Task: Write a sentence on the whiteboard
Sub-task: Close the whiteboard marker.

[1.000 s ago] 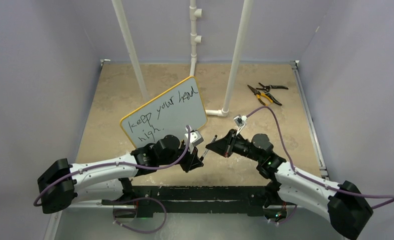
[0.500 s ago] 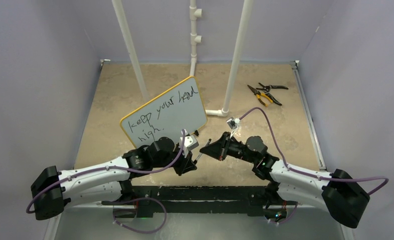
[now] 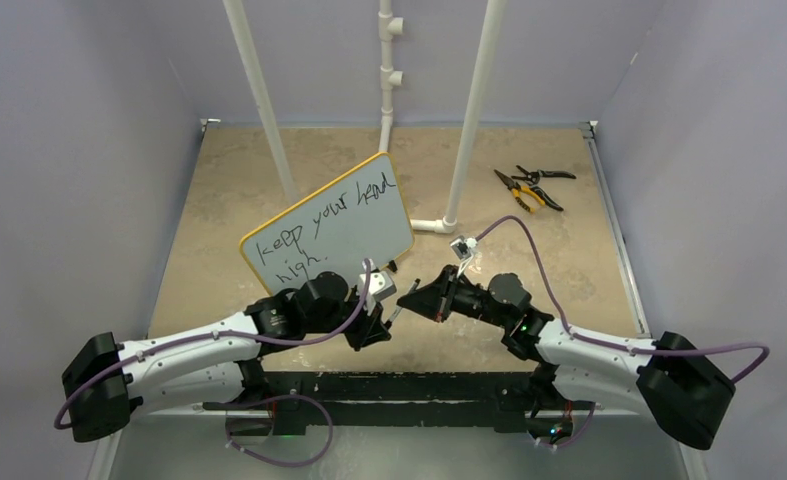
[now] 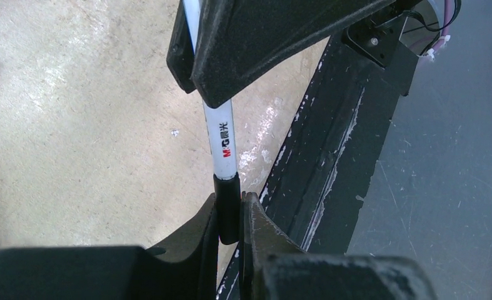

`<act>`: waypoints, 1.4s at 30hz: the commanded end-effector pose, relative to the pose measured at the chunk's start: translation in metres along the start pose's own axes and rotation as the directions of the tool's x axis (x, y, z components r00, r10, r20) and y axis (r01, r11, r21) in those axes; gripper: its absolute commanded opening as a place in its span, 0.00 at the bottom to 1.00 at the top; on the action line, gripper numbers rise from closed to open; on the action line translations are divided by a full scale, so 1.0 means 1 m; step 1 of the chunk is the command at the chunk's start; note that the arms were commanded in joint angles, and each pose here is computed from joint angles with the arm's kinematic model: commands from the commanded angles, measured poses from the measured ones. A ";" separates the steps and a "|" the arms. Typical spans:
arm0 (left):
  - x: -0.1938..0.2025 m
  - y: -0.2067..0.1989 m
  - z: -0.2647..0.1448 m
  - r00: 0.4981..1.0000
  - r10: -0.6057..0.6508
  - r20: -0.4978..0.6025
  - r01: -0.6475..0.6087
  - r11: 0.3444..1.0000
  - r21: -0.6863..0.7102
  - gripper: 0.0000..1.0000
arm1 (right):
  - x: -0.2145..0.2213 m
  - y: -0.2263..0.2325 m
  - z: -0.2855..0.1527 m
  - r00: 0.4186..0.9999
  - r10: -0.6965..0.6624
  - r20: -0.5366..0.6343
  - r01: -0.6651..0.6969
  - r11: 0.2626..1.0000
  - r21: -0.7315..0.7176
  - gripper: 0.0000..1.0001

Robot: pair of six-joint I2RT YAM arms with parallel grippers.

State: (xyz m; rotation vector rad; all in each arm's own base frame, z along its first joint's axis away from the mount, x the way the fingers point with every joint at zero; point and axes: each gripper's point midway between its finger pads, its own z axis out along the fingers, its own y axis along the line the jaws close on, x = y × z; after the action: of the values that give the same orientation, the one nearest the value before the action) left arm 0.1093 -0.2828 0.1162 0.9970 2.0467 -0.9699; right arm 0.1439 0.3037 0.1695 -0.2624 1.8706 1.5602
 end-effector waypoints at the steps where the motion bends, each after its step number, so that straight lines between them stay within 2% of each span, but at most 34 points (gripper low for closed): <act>1: -0.115 -0.016 -0.015 0.915 0.120 0.385 -0.137 0.990 0.017 0.00 | 0.071 0.003 -0.018 0.953 0.090 -0.290 -0.101 0.995 -0.024 0.00; 17: -0.155 -0.019 -0.025 0.856 0.160 0.491 -0.189 0.982 0.010 0.00 | 0.086 0.003 -0.022 0.928 0.120 -0.352 -0.135 0.991 -0.016 0.00; 21: -0.169 -0.024 -0.032 0.833 0.143 0.534 -0.203 0.978 0.055 0.00 | 0.095 0.004 -0.027 0.913 0.108 -0.393 -0.127 0.992 -0.025 0.00; 28: -0.178 -0.036 -0.043 0.819 0.112 0.563 -0.228 0.963 0.140 0.00 | 0.105 0.015 -0.037 0.885 0.069 -0.460 -0.128 0.987 -0.097 0.00; 34: -0.179 -0.041 -0.044 0.827 0.119 0.550 -0.243 0.957 0.160 0.00 | 0.109 0.023 -0.039 0.870 0.034 -0.492 -0.119 0.983 -0.141 0.00; 38: -0.176 -0.034 -0.041 0.842 0.127 0.524 -0.226 0.965 0.129 0.00 | 0.102 0.020 -0.035 0.885 0.044 -0.463 -0.105 0.989 -0.106 0.00; 42: -0.170 -0.019 -0.036 0.870 0.129 0.476 -0.183 0.981 0.068 0.00 | 0.070 0.007 -0.020 0.946 0.069 -0.316 -0.059 0.997 0.041 0.00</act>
State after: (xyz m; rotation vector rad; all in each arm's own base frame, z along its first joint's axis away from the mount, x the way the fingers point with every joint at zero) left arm 0.0970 -0.2835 0.1219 1.0508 2.0869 -1.1908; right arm 0.1315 0.3087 0.1739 -0.3528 1.8553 1.5924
